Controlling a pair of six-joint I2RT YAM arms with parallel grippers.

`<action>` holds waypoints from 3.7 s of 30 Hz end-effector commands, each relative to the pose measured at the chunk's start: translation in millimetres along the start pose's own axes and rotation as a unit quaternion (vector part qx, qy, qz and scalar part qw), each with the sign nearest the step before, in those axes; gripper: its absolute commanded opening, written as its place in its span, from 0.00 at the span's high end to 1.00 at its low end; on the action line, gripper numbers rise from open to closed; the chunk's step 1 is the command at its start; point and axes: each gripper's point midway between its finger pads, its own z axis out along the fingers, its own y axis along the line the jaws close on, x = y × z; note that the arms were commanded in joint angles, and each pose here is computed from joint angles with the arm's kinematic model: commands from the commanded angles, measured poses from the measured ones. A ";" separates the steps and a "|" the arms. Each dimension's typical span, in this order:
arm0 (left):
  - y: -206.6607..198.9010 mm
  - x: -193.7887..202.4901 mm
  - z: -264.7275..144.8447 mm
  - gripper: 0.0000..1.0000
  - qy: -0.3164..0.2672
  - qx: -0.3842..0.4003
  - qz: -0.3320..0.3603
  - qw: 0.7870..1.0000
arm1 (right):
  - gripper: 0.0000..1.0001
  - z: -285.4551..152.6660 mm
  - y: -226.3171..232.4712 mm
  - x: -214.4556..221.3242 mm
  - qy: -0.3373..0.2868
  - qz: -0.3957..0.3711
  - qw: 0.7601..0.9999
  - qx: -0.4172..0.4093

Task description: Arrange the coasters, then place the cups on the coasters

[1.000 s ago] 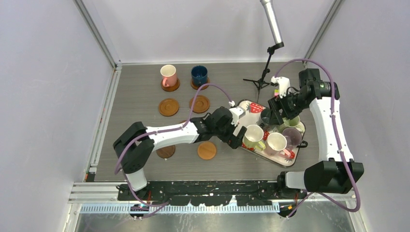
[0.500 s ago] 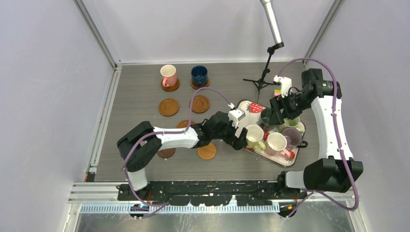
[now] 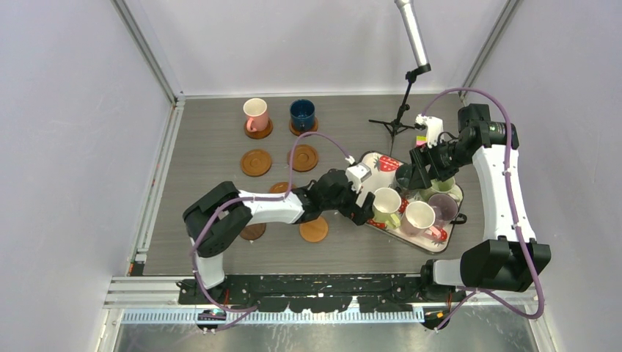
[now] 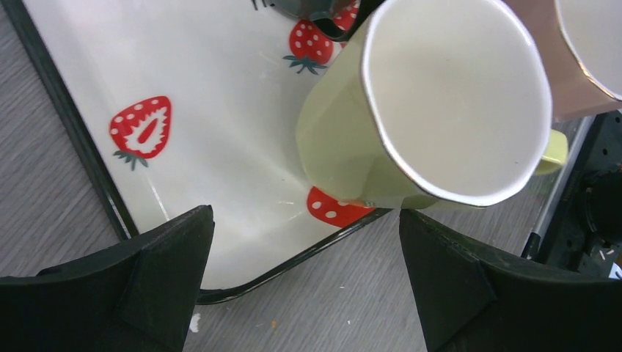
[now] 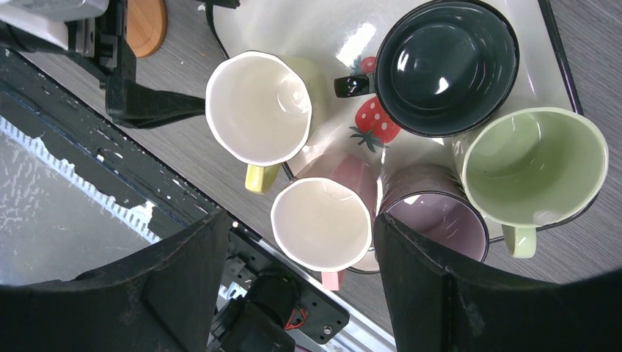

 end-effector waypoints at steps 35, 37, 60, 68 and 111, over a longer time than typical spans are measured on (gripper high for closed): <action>-42.3 -50.6 -110.3 0.00 0.137 -0.112 0.022 0.984 | 0.20 -12.4 -26.8 -32.4 -0.068 0.073 0.994 0.044; -53.7 -44.3 -104.6 0.00 0.140 -0.119 -0.003 0.983 | 0.20 -12.4 -27.8 -35.0 -0.074 0.073 0.993 0.046; -93.5 -49.0 -17.6 0.00 0.112 -0.220 -0.060 0.967 | 0.19 -30.4 -30.2 -41.3 -0.112 0.049 0.990 0.073; -65.6 -33.8 -6.6 0.01 0.123 -0.267 -0.054 0.954 | 0.19 -28.0 -31.5 -38.1 -0.110 0.052 0.990 0.068; -19.7 -47.8 10.7 0.74 0.062 -0.196 0.028 0.978 | 0.19 -20.7 -29.2 -30.1 -0.104 0.067 0.991 0.047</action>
